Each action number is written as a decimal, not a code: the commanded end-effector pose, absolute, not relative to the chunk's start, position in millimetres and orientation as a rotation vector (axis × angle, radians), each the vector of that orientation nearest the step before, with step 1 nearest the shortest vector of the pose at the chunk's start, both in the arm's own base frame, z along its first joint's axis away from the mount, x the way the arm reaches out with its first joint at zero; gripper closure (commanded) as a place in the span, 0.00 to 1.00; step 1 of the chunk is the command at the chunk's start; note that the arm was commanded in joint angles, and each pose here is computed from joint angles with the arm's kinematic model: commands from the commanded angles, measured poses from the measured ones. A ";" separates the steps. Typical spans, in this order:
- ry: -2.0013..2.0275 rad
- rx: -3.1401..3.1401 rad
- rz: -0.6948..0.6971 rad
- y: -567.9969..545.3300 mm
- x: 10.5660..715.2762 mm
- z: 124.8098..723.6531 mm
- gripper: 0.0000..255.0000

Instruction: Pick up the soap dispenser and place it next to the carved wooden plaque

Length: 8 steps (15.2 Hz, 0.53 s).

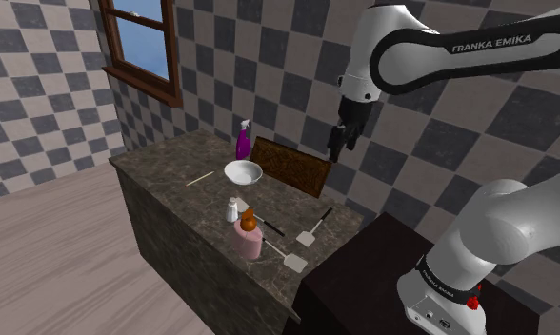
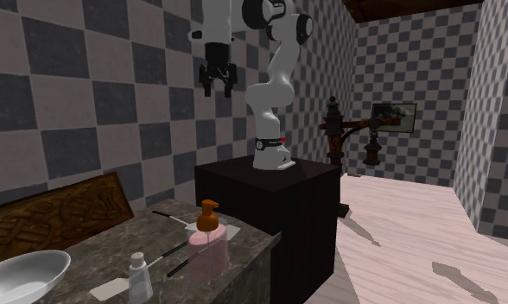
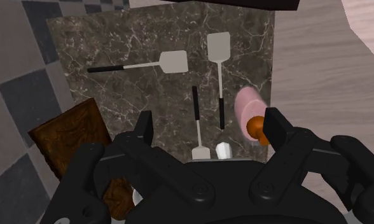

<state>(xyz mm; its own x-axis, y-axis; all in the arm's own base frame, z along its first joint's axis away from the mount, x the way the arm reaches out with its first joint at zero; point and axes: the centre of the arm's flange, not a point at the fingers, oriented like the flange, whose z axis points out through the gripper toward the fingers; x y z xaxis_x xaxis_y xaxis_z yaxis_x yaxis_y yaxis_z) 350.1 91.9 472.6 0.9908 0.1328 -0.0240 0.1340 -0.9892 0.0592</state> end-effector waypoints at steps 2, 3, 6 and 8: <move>0.208 3.074 -0.030 109.1 365.2 440.5 0.00; 0.209 3.074 -0.031 114.7 369.5 429.3 0.00; 0.212 3.073 -0.033 131.5 382.5 395.7 0.00; 0.213 3.073 -0.034 142.7 391.0 373.4 0.00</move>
